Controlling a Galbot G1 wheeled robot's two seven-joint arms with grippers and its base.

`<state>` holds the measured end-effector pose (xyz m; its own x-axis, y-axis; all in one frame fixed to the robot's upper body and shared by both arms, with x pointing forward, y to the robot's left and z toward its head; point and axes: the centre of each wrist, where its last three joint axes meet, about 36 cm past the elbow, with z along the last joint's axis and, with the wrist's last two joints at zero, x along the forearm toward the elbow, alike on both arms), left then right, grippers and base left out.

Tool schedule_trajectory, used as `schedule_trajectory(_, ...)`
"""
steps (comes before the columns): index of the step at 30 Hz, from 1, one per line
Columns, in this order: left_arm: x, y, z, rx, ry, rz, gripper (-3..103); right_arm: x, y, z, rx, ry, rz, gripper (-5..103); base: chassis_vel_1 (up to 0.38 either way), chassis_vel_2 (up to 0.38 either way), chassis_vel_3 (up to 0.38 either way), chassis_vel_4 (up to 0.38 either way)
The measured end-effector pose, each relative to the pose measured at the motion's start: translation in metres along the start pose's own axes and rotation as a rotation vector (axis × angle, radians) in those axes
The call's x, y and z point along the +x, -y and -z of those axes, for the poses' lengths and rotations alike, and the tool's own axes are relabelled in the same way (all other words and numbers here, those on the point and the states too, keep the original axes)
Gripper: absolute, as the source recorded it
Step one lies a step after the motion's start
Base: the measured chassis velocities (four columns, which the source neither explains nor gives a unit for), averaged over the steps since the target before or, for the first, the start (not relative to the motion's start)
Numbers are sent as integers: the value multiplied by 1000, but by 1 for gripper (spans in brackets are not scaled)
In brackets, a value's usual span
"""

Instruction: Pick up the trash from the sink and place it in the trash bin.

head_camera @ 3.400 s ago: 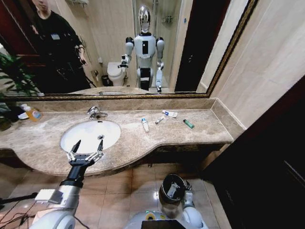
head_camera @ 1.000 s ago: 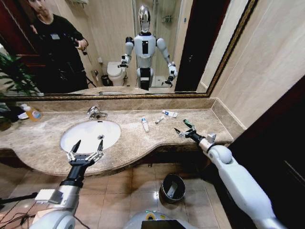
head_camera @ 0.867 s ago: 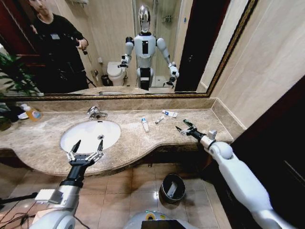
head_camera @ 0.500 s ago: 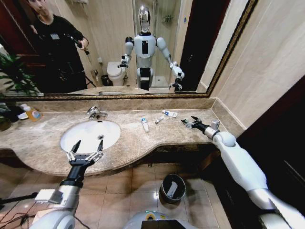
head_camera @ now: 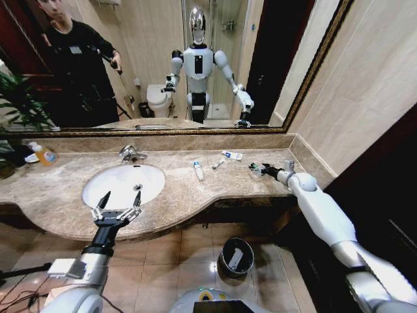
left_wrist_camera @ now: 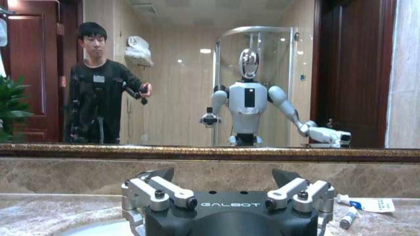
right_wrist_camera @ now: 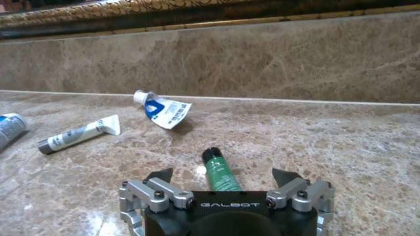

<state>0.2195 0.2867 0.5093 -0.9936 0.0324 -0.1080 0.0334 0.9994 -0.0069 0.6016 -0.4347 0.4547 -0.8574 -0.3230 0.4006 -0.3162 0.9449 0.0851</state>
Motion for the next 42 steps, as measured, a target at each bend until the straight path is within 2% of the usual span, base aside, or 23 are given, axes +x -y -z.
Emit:
schedule_trajectory(2,0,0,0,0,0,0,100,-1,1,-1,-2,-3,-2,100,0,0,0,0)
schedule_trajectory(4,0,0,0,0,0,0,100,-2,0,-2,0,-4,-3,92,0,0,0,0)
schedule_trajectory(6,0,0,0,0,0,0,100,-3,0,-3,1,-2,-2,92,0,0,0,0)
schedule_trajectory(10,0,0,0,0,0,0,100,-4,-2,-4,8,-3,1,71,0,0,0,0)
schedule_trajectory(12,0,0,0,0,0,0,100,-5,-2,-4,11,-4,1,71,0,0,0,0)
schedule_trajectory(13,0,0,0,0,0,0,100,-4,-3,-4,15,-4,1,60,0,0,0,0)
schedule_trajectory(15,0,0,0,0,0,0,100,-4,-4,-4,17,-4,0,60,0,0,0,0)
schedule_trajectory(19,0,0,0,0,0,0,100,0,-3,-5,39,-6,3,38,0,0,0,0)
schedule_trajectory(21,0,0,0,0,0,0,100,1,-2,-6,44,-7,4,38,0,0,0,0)
schedule_trajectory(24,0,0,0,0,0,0,100,6,-1,-6,53,-4,2,22,0,0,0,0)
schedule_trajectory(25,0,0,0,0,0,0,100,6,-1,-6,53,-4,2,22,0,0,0,0)
schedule_trajectory(27,0,0,0,0,0,0,100,12,-6,-2,65,20,-15,12,0,0,0,0)
schedule_trajectory(29,0,0,0,0,0,0,100,15,-8,0,68,30,-19,12,0,0,0,0)
schedule_trajectory(30,0,0,0,0,0,0,100,25,-13,4,79,53,-28,5,0,0,0,0)
schedule_trajectory(32,0,0,0,0,0,0,100,39,-19,9,98,78,-34,4,0,0,0,0)
schedule_trajectory(38,0,0,0,0,0,0,100,71,-40,14,121,156,-59,4,0,0,0,0)
schedule_trajectory(40,0,0,0,0,0,0,100,90,-59,9,119,201,-78,4,0,0,0,0)
schedule_trajectory(42,0,0,0,0,0,0,100,94,-65,7,116,213,-86,4,0,0,0,0)
